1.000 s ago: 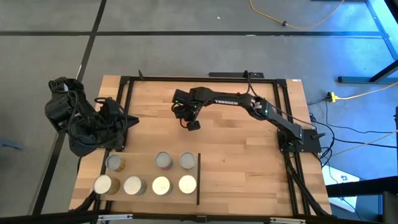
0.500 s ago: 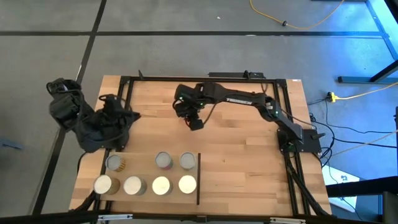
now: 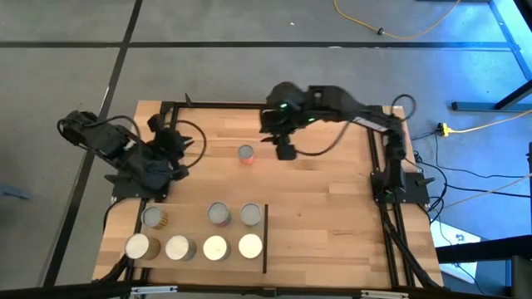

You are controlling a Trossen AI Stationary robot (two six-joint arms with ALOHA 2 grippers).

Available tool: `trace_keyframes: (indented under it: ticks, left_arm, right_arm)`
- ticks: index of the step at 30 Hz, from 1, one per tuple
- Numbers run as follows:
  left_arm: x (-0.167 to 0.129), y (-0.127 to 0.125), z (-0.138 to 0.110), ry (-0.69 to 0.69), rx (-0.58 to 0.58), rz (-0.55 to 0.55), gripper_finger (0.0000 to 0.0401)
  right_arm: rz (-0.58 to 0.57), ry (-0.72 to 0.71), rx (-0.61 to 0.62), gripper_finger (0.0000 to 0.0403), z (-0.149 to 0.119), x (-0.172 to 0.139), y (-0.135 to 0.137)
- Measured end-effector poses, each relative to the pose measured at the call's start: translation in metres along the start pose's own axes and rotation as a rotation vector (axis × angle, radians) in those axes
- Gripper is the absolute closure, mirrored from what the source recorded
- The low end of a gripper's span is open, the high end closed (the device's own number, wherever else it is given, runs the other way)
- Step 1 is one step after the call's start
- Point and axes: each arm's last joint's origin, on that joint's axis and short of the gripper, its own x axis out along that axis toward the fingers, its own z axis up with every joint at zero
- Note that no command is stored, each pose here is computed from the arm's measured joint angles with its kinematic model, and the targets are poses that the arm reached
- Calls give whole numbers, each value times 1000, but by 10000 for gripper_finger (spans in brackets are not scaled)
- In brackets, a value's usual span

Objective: Pick and place cans onto a shelf
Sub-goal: Put the orange can on the shelf

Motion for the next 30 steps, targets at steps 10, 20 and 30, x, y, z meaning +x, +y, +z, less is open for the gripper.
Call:
trace_keyframes:
  ticks: [10,20,30]
  left_arm:
    - [54,-25,-20,72,306,80,362]
    - [129,-41,-27,12,453,-82,362]
    - [189,-9,-37,-69,485,-304,362]
  right_arm:
    - [-162,-131,23,276,-3,-90,9]
    - [-247,-148,48,276,-9,-120,12]
    - [-235,-119,77,276,-12,-119,13]
